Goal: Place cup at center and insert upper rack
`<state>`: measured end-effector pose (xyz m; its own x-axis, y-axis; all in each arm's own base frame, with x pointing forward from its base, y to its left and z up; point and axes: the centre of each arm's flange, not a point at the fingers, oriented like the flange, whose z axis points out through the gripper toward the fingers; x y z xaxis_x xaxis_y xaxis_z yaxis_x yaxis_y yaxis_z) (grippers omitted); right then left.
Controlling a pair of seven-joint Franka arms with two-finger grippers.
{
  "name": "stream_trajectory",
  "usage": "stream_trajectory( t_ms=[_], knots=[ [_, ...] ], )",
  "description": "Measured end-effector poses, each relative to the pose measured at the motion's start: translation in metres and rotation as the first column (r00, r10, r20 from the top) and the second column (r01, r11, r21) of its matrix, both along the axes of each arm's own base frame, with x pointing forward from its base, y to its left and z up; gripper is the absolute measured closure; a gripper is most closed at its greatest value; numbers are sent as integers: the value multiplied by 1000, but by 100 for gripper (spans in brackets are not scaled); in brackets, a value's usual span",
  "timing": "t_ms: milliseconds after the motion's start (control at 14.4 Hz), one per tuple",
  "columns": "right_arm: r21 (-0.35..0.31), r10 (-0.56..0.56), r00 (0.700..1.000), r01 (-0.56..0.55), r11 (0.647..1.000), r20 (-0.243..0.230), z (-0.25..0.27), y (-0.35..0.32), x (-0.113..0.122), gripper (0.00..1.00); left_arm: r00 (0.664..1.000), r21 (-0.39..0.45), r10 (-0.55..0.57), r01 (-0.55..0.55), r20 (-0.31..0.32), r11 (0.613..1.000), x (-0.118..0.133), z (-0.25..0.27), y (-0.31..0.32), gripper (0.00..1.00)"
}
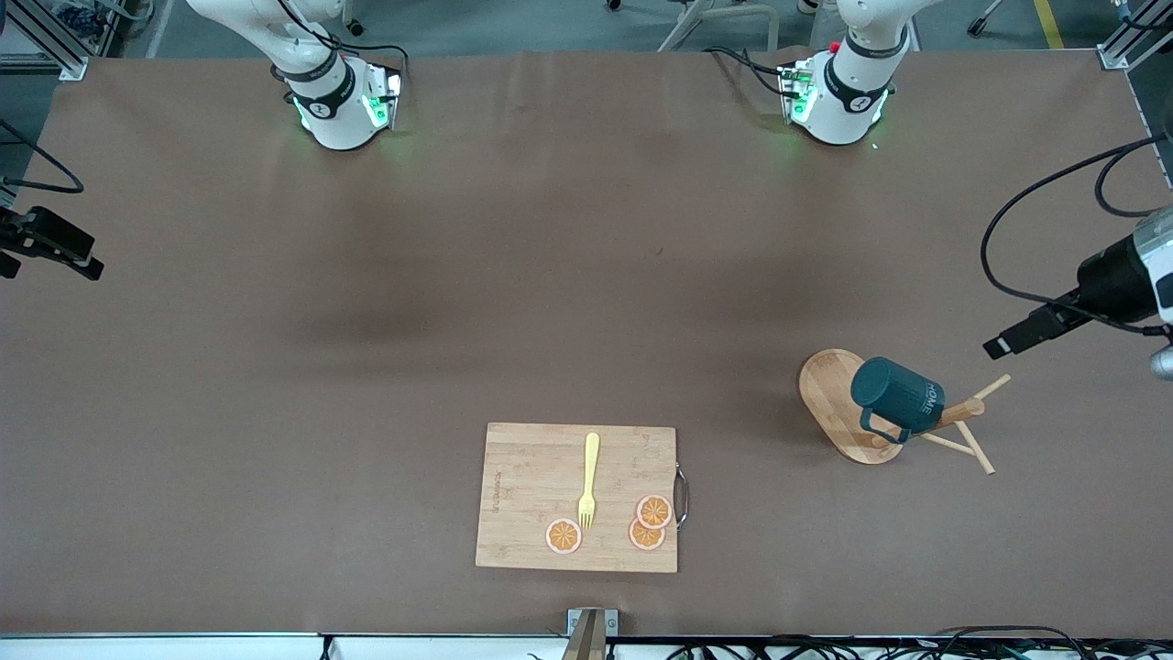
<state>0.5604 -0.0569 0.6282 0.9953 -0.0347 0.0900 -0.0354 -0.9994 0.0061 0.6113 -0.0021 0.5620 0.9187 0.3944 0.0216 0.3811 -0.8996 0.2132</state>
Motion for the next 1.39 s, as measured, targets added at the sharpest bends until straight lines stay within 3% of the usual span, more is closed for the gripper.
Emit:
stream_trajectory(
  t_ms=[625,1389],
  knots=[
    [0,0,1000,0,1000,0,0,0,0,0,972,89,-225,218,75,972,-37,62,-7,0],
    [0,-2,1000,2,1000,0,0,-1,0,0,951,122,-286,273,114,954,-49,86,-14,0]
  ],
)
